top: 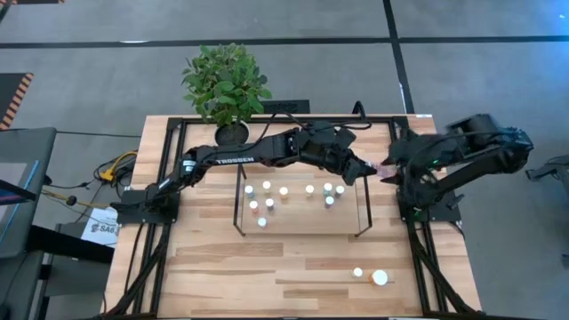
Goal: Pick and place medicine bottles onto shelf by color
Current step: Put the pink pill bottle on the shelf
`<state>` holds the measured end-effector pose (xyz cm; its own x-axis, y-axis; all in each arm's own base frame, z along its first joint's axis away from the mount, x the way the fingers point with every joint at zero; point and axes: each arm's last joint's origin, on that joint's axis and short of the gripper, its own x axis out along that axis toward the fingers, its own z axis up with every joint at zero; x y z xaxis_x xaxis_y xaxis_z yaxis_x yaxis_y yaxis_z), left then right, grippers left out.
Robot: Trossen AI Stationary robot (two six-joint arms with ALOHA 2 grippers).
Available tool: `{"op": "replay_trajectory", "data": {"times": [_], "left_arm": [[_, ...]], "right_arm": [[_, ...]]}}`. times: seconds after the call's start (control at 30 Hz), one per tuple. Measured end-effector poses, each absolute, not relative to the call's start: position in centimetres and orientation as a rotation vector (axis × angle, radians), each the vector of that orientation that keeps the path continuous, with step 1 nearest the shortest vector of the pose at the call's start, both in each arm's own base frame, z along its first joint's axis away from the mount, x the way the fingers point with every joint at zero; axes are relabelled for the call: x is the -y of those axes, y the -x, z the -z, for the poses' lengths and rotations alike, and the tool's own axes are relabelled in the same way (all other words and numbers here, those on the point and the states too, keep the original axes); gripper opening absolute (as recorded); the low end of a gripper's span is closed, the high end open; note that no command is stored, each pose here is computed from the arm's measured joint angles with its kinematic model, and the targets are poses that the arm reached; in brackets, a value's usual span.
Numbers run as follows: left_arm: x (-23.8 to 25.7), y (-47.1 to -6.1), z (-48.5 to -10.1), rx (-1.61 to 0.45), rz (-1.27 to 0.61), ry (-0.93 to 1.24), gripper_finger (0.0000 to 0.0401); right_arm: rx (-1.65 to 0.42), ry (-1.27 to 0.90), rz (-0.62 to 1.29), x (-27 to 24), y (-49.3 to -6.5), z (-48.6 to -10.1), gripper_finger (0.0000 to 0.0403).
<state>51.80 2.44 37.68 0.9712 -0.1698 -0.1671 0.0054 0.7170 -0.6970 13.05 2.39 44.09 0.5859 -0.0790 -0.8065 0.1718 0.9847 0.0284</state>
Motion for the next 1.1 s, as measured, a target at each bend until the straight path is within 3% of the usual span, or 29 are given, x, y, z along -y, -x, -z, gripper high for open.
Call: {"op": "replay_trajectory", "data": {"times": [0.2,0.4,0.67,1.1], "left_arm": [[-2.2,-51.5,-36.7,-0.362,0.142,0.827,0.0094],[-1.2,-50.3,-34.4,-0.706,0.208,0.958,0.0097],[0.6,-47.0,-31.1,-1.164,-0.037,0.938,0.0097],[3.9,-44.5,-29.4,-1.355,-0.423,0.724,0.0098]], "right_arm": [[-0.816,-0.184,0.143,-1.9,-10.7,-47.4,0.0255],[-0.717,-0.247,0.136,-1.4,-8.8,-49.2,0.0255],[-0.686,-0.272,0.136,-1.1,-7.6,-49.4,0.0255],[-0.685,-0.222,0.117,-1.1,-7.4,-49.4,0.0255]]}}
